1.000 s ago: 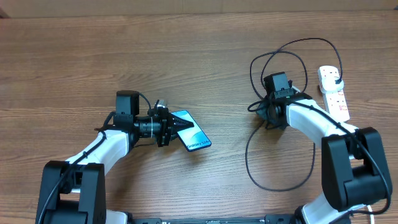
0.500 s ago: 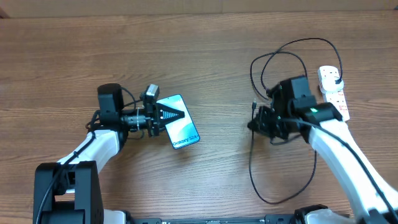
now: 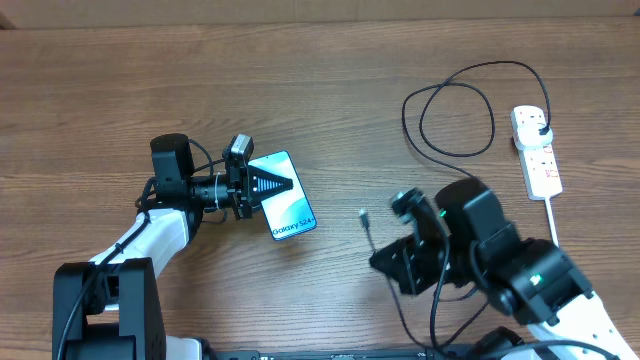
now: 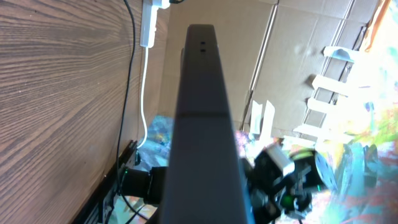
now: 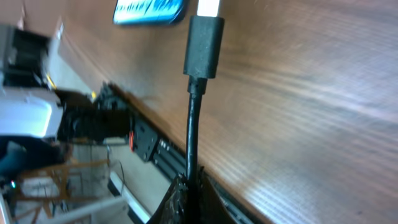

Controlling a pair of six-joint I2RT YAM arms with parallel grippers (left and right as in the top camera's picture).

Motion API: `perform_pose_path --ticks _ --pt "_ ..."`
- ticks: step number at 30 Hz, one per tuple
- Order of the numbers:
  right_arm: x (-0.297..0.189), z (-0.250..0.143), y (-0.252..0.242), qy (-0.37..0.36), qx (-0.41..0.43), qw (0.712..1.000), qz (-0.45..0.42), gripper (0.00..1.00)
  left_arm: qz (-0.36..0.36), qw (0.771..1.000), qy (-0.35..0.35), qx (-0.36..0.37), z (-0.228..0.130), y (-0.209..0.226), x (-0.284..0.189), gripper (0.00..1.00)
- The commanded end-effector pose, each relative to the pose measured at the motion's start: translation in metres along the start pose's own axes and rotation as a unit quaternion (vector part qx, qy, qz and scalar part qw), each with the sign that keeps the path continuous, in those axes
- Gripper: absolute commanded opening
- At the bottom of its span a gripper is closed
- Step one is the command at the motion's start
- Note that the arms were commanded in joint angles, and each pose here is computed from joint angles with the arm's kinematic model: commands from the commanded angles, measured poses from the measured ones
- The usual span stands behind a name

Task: Plug charger to phone and switch on socket
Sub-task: 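Bring the cable plug to the phone's bottom port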

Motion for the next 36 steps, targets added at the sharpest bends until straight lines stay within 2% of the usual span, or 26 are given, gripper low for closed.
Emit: perform_pose_path --ticks 1,5,9,13,22,36 --pt "0.010 -0.004 0.022 0.017 -0.002 1.000 0.005 0.04 -0.007 0.999 0.012 0.044 -0.002 -0.007 -0.001 0.04" --pt "0.026 -0.009 0.049 0.034 -0.056 0.997 0.031 0.04 -0.008 0.997 0.014 0.070 -0.002 -0.007 -0.001 0.04" --pt "0.046 -0.011 0.053 0.049 -0.035 0.998 -0.006 0.04 -0.006 0.997 0.010 0.076 -0.001 -0.007 -0.001 0.04" --pt "0.063 -0.008 0.054 0.063 -0.021 0.998 -0.009 0.04 -0.007 0.996 0.008 0.092 0.000 -0.010 -0.001 0.04" --pt "0.094 0.002 0.053 0.076 -0.004 0.997 -0.001 0.04 -0.001 0.997 -0.009 0.074 0.004 -0.010 -0.001 0.04" --pt "0.099 0.006 0.045 0.065 -0.006 0.997 -0.030 0.04 -0.010 0.994 0.015 0.112 -0.001 -0.012 -0.001 0.04"
Point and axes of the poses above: each gripper's point midway between its finger pads, its own x axis out along the fingers, its own y axis along the line the jaws close on, z = x × y, the point moved 6 cm from there along -x, back along the fingers, and after that the axes turned 11 degrees about -x, right-handed, at the moved point
